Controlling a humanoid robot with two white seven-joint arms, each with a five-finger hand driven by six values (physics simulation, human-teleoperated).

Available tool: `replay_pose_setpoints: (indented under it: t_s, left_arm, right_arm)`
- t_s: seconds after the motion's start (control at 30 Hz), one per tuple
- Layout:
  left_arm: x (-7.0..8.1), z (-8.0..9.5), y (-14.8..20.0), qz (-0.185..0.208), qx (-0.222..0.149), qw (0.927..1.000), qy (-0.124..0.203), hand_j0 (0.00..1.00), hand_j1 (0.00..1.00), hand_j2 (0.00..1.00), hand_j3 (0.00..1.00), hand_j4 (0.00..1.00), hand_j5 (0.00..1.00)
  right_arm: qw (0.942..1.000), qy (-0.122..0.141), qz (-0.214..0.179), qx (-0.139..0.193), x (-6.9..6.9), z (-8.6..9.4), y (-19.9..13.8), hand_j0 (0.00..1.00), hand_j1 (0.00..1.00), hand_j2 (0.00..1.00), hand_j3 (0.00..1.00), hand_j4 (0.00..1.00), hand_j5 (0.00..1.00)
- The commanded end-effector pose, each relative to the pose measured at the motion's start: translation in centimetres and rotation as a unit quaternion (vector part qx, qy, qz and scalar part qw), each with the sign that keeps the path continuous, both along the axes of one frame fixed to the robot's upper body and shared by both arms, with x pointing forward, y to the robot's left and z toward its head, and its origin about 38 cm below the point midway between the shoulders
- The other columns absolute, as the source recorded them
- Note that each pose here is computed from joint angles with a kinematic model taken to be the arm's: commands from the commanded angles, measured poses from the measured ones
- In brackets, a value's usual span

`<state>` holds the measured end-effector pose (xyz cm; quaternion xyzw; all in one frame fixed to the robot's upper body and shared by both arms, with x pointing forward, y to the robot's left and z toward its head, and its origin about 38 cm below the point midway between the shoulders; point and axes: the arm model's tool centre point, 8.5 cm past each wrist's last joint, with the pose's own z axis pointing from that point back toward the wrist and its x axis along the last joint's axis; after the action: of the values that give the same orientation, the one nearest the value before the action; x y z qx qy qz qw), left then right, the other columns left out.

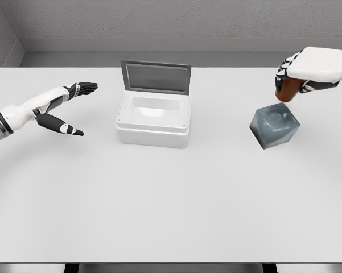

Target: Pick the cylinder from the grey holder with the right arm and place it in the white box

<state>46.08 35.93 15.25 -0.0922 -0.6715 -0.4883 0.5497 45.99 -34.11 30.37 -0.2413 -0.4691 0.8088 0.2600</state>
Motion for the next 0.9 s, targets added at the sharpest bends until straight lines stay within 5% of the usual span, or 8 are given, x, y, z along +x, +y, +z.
replay_pose_setpoints:
  t_s: [0.0,0.87]
  left_arm:
    - [0.0,0.1,0.0,0.002,-0.004,1.0,0.0,1.0,1.0,1.0,1.0,1.0,1.0]
    - [0.0,0.1,0.1,0.002,-0.004,1.0,0.0,1.0,1.0,1.0,1.0,1.0,1.0]
  right_arm:
    - [0.9998,-0.002,0.011,0.014,0.3,0.0,1.3,0.45,0.45,0.45,0.45,0.45,0.45]
    - [0.9904,-0.026,0.12,0.063,2.1,1.5,12.6,0.32,0.32,0.32,0.32,0.32,0.32]
